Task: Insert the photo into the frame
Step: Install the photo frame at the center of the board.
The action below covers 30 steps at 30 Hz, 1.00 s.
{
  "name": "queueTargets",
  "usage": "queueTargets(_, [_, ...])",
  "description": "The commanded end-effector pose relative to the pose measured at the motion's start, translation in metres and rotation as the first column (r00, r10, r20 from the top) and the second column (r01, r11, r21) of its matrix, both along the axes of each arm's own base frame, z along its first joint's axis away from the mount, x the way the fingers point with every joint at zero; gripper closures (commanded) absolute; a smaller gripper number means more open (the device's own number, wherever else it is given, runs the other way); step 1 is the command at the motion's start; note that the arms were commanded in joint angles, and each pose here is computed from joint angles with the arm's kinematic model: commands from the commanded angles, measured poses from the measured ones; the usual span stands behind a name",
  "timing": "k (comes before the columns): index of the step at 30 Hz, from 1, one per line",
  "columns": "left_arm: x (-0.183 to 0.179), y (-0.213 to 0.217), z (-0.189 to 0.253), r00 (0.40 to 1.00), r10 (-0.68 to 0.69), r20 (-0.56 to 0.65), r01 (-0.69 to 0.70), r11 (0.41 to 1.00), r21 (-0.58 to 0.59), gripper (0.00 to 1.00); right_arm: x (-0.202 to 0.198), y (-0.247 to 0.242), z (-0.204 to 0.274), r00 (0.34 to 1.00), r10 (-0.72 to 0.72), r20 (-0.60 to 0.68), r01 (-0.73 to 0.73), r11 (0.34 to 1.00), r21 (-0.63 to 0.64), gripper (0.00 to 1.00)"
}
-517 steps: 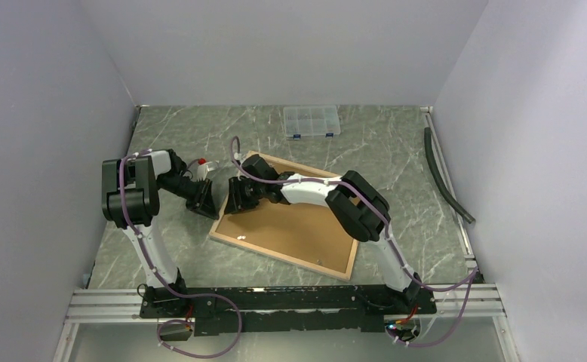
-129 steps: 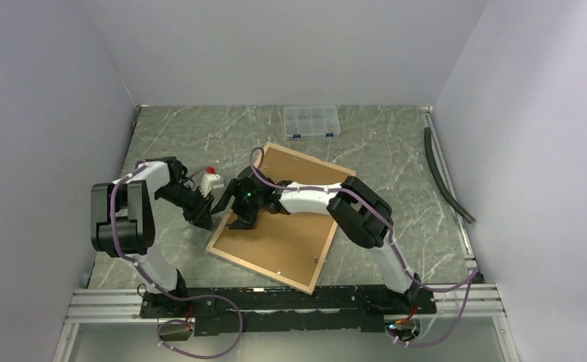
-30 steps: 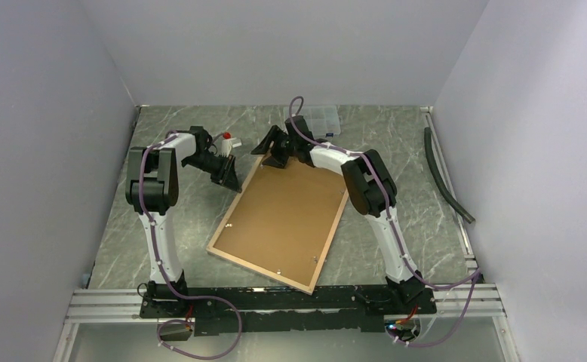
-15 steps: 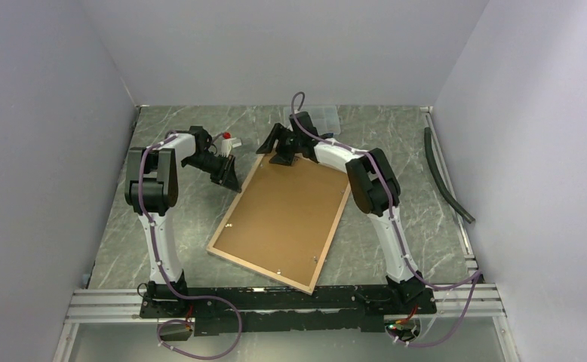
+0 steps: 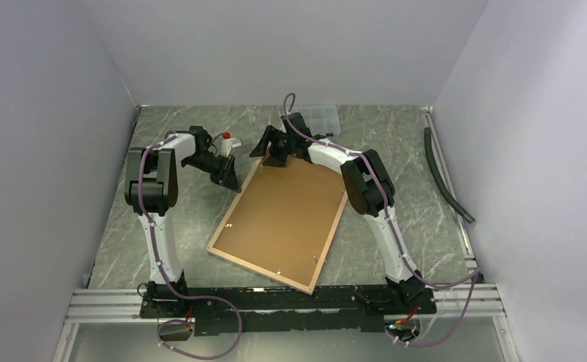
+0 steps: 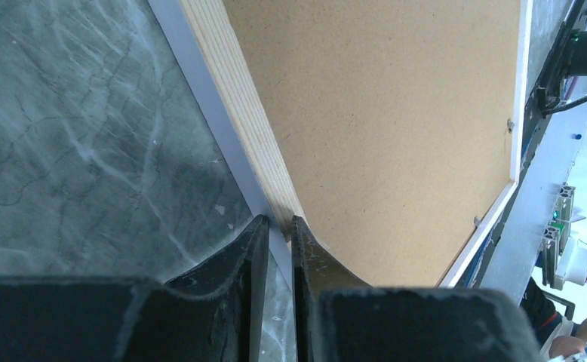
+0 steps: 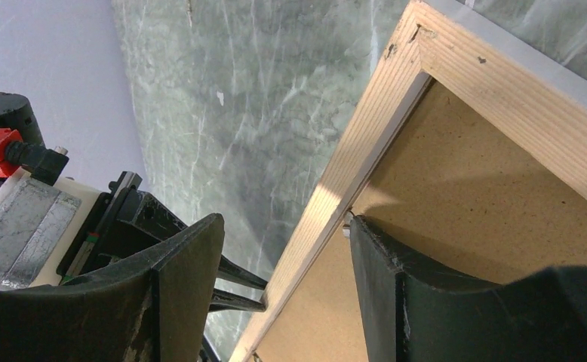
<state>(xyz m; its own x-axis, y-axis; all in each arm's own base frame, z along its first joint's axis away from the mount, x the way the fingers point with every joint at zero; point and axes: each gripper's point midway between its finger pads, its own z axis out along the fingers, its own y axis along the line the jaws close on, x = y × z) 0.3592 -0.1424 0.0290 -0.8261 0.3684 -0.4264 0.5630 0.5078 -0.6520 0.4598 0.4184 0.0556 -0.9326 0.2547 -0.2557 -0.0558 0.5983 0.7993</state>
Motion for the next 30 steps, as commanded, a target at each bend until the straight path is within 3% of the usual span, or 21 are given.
queueTargets(1, [-0.002,0.007,-0.003,0.999,-0.028,0.045,0.026,0.998,0.059,0.79,-0.017,0.012,-0.012,0.997,0.051,-0.053,-0.051,0.999,0.001,0.34])
queueTargets(16, [-0.006,0.007,0.001,0.998,-0.035,0.049,0.032,0.998,0.060,0.80,-0.032,0.032,-0.007,0.991,0.108,-0.083,-0.102,0.992,0.069,0.35])
queueTargets(22, [-0.006,0.014,0.023,0.999,-0.009,0.040,0.009,1.000,0.015,0.78,-0.033,0.040,0.006,0.986,0.161,-0.040,-0.159,0.986,0.045,0.27])
queueTargets(27, [-0.003,0.048,0.049,0.996,0.037,0.086,-0.038,0.999,0.019,0.69,-0.008,-0.008,0.060,0.993,0.069,0.091,-0.067,0.998,-0.015,0.12])
queueTargets(30, [-0.009,0.062,0.052,0.993,0.022,0.112,-0.029,0.998,0.062,0.64,-0.008,-0.056,0.087,0.991,-0.008,0.136,0.015,0.999,-0.048,0.09])
